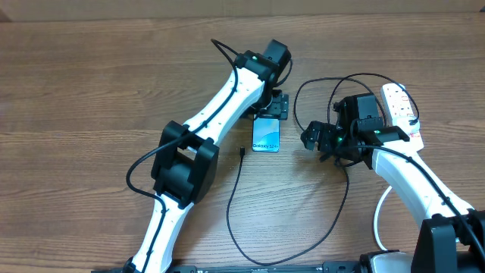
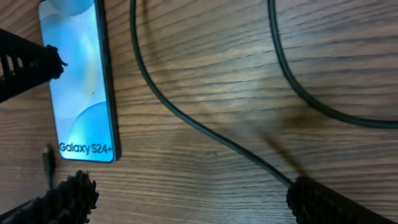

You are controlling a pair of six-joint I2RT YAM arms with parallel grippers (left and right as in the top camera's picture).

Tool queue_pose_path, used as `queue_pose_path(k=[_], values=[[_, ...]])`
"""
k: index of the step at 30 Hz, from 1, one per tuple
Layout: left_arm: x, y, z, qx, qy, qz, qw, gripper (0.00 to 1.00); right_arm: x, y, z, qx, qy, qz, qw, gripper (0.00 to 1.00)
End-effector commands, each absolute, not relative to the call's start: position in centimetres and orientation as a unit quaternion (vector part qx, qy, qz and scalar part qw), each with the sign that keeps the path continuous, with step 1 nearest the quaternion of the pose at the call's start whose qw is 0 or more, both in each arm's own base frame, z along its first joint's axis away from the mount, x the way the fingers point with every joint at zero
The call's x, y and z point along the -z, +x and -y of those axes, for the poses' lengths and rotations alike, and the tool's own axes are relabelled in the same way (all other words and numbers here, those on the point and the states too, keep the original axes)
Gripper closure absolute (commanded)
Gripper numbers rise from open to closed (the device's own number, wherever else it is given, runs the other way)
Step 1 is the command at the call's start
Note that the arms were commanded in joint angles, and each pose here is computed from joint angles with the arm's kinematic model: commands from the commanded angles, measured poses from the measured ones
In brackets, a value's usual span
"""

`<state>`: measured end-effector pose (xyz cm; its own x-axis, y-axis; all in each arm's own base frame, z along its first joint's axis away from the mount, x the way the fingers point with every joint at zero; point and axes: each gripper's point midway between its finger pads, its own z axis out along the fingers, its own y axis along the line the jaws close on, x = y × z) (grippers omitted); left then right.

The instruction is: Plug charger to phone and switch on socket

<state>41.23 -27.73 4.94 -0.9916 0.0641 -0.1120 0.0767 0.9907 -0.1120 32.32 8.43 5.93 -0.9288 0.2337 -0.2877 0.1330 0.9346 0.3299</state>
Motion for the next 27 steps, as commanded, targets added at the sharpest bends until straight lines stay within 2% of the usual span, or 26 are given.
queue_pose_path(k=[1,8,13,17,18,20,27], values=[[-5.0,42.2,27.9,0.047,0.011,-0.996,0.076,0.08,-6.1,32.7,-7.8,-0.138,0.095,-0.971,0.172,0.0],[-1.8,42.1,28.9,0.041,0.015,-0.997,0.064,0.06,-6.1,32.7,-7.8,-0.138,0.095,-0.971,0.172,0.0],[0.8,41.9,28.9,0.032,0.015,-0.998,0.048,0.09,-6.1,32.7,-7.8,-0.138,0.095,-0.971,0.172,0.0],[1.6,41.6,28.7,0.026,0.016,-0.999,0.039,0.2,-6.1,32.7,-7.8,-0.138,0.095,-0.971,0.172,0.0],[1.7,41.6,28.6,0.024,0.018,-0.999,0.038,0.31,-6.1,32.7,-7.8,-0.138,0.095,-0.971,0.172,0.0],[1.7,41.6,28.6,0.023,0.025,-0.999,0.038,0.38,-6.1,32.7,-7.8,-0.138,0.095,-0.971,0.172,0.0],[1.7,40.8,27.7,0.008,0.023,-0.999,0.021,0.37,-6.1,32.7,-7.8,-0.139,0.095,-0.971,0.172,0.0]])
